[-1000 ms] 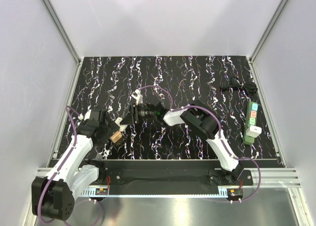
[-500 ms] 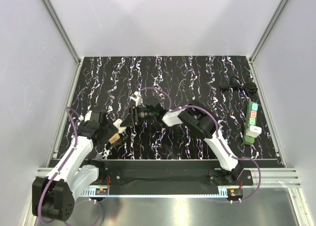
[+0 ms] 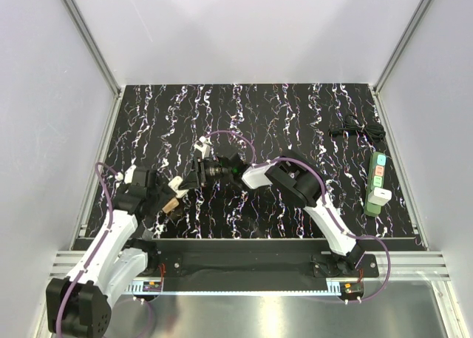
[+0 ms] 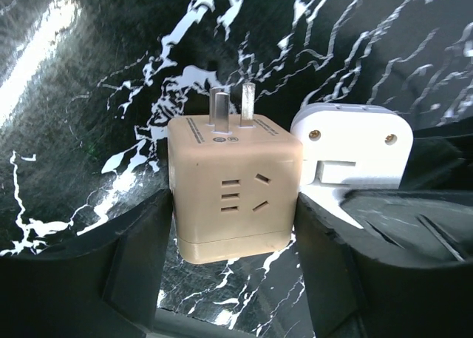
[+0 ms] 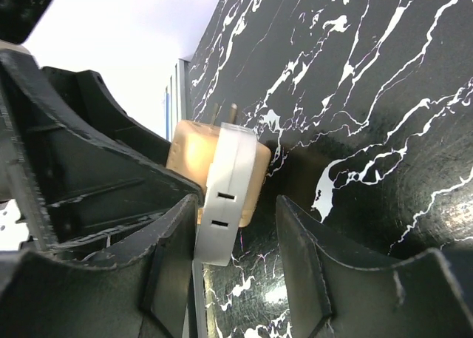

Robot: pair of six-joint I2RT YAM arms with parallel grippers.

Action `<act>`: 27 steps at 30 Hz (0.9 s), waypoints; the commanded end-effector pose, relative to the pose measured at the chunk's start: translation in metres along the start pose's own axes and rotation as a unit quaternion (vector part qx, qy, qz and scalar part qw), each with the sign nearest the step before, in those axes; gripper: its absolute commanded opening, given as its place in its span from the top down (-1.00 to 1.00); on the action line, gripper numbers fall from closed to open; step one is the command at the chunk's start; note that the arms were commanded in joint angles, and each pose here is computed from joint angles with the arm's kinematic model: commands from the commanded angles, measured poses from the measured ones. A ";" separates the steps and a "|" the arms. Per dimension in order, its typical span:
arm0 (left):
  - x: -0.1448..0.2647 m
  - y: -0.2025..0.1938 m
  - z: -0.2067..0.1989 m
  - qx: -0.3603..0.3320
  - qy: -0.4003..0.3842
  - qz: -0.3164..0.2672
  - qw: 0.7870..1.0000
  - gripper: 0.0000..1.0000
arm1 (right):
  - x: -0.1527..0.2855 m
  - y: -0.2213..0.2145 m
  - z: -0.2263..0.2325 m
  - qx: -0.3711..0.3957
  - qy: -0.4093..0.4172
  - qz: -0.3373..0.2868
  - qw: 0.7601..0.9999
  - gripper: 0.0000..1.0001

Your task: Pull the plug off the socket

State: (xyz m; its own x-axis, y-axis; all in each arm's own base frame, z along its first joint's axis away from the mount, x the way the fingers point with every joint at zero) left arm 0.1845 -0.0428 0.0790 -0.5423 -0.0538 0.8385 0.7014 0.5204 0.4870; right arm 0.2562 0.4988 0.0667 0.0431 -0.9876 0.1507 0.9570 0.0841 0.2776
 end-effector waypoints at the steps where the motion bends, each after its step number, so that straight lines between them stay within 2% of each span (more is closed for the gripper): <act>1: 0.004 0.011 -0.001 0.001 -0.006 -0.036 0.999 -0.38 | -0.007 0.003 0.014 0.023 0.027 0.003 0.999 -0.07; 3: 0.005 0.012 -0.002 -0.001 -0.008 -0.036 0.999 -0.51 | -0.007 0.003 0.014 0.023 0.027 0.004 0.999 -0.06; 4: 0.004 0.012 -0.002 -0.002 -0.007 -0.035 0.999 -0.70 | -0.007 0.004 0.014 0.021 0.026 0.003 0.999 -0.07; 5: 0.004 0.013 -0.002 -0.004 -0.007 -0.034 0.999 -0.76 | -0.007 0.003 0.014 0.023 0.026 0.004 0.999 -0.06; 11: 0.002 0.011 -0.001 -0.007 -0.001 -0.030 1.000 -0.72 | -0.007 0.003 0.013 0.022 0.026 0.005 0.999 -0.06; 19: 0.000 0.011 0.004 -0.003 0.010 -0.036 0.999 -0.50 | -0.007 0.002 0.012 0.021 0.025 0.006 0.999 -0.07; 27: -0.004 0.010 0.004 -0.009 0.013 -0.032 0.999 -0.52 | -0.008 0.002 0.012 0.020 0.026 0.008 0.999 -0.07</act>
State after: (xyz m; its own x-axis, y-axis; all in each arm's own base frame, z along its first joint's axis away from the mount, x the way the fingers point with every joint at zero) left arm 0.1865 -0.0387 0.0812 -0.5590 -0.0776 0.8255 0.6905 0.5077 0.5153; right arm 0.2561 0.4991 0.0671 0.0452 -0.9877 0.1495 0.9571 0.0858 0.2769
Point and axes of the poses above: each gripper's point midway between its finger pads, its own x axis back along the fingers, its own z axis along the line the jaws close on, y = z × x, the point moved 3 cm from there along x, back along the fingers, and after that the axes turned 14 degrees about -x, right-handed, at the moved point
